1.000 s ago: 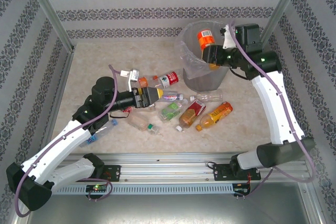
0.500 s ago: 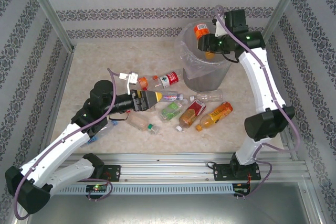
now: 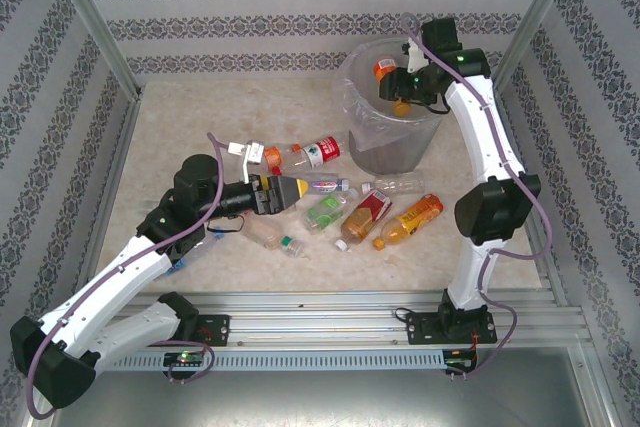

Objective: Put the plastic bottles in the bin

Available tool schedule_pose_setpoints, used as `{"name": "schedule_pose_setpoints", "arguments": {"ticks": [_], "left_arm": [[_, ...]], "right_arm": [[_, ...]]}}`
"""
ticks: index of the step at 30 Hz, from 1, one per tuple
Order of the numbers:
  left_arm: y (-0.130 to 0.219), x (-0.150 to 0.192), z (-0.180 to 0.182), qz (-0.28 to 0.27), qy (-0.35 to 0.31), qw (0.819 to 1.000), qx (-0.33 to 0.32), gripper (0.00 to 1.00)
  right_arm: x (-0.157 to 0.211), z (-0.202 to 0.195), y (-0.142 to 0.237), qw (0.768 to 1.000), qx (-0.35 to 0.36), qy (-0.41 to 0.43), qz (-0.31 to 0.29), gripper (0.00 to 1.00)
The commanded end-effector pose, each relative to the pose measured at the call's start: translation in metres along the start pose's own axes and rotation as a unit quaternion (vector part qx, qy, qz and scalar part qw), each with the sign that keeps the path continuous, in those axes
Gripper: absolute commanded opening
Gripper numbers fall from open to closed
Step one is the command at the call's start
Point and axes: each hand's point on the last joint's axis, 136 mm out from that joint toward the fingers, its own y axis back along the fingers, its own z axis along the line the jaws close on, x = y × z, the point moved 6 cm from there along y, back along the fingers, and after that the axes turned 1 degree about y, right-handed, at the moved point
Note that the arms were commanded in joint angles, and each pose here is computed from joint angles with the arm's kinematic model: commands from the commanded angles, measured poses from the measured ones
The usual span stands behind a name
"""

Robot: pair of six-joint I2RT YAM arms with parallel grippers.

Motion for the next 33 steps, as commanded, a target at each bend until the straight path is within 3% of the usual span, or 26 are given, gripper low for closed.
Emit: {"name": "schedule_pose_setpoints", "arguments": {"ticks": [1, 7, 13, 25, 33], "left_arm": [[0.005, -0.004, -0.002, -0.005, -0.020, 1.000, -0.015, 1.00], [0.006, 0.000, 0.007, 0.002, -0.048, 0.998, -0.044, 1.00], [-0.004, 0.001, 0.016, 0.010, -0.058, 0.997, -0.048, 1.00], [-0.009, 0.012, 0.044, 0.081, -0.065, 0.984, -0.146, 1.00], [0.000, 0.016, 0.066, 0.159, -0.113, 0.947, -0.254, 1.00]], "right_arm": [[-0.003, -0.006, 0.001, 1.000, 0.011, 0.006, 0.000, 0.59], [-0.003, -0.006, 0.006, 1.000, 0.009, 0.003, -0.010, 0.75], [-0.003, 0.003, 0.023, 0.999, -0.016, 0.002, -0.031, 0.84], [0.034, 0.024, 0.070, 0.990, -0.100, 0.006, -0.096, 0.85], [0.076, 0.048, 0.104, 0.978, -0.165, 0.019, -0.127, 0.88]]}}
